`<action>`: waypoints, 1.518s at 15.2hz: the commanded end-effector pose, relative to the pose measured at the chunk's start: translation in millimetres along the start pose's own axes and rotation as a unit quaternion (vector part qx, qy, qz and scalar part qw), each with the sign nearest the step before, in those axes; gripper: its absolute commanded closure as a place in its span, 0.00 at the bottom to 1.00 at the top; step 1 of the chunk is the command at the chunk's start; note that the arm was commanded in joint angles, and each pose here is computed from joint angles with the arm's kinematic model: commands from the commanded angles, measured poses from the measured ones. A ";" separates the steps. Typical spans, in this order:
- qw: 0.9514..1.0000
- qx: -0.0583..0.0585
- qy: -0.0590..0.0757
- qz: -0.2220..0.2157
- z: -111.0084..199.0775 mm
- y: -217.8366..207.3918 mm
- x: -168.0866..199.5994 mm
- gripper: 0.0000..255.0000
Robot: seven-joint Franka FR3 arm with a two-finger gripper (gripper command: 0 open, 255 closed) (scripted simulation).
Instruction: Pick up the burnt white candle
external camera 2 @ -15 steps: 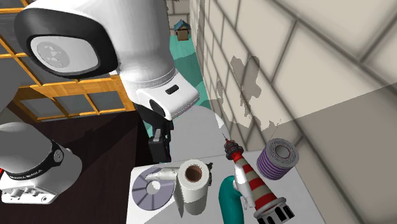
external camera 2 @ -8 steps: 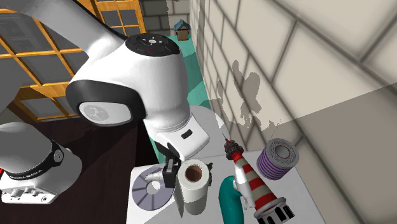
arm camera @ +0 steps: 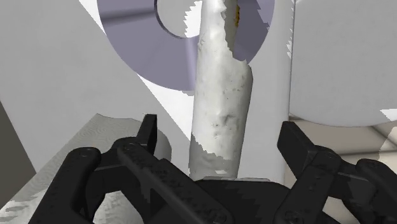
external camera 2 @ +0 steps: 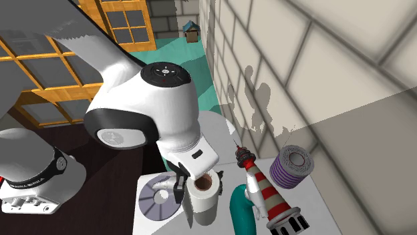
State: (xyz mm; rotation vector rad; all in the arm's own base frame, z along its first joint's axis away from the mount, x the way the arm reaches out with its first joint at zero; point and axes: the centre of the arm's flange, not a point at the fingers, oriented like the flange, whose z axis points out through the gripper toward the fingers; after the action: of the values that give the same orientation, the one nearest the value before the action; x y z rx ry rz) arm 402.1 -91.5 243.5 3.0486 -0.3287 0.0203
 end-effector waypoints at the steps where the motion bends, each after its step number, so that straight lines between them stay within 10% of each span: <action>1: 1.000 0.000 -0.001 0.000 2.6 -0.2 -0.6 1.00; 23: 1.000 0.000 -0.001 0.000 -66.3 4.7 0.5 1.00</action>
State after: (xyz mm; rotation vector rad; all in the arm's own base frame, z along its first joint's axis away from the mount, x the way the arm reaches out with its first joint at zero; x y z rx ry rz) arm 401.0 -90.0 304.2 3.0487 -0.3291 0.0190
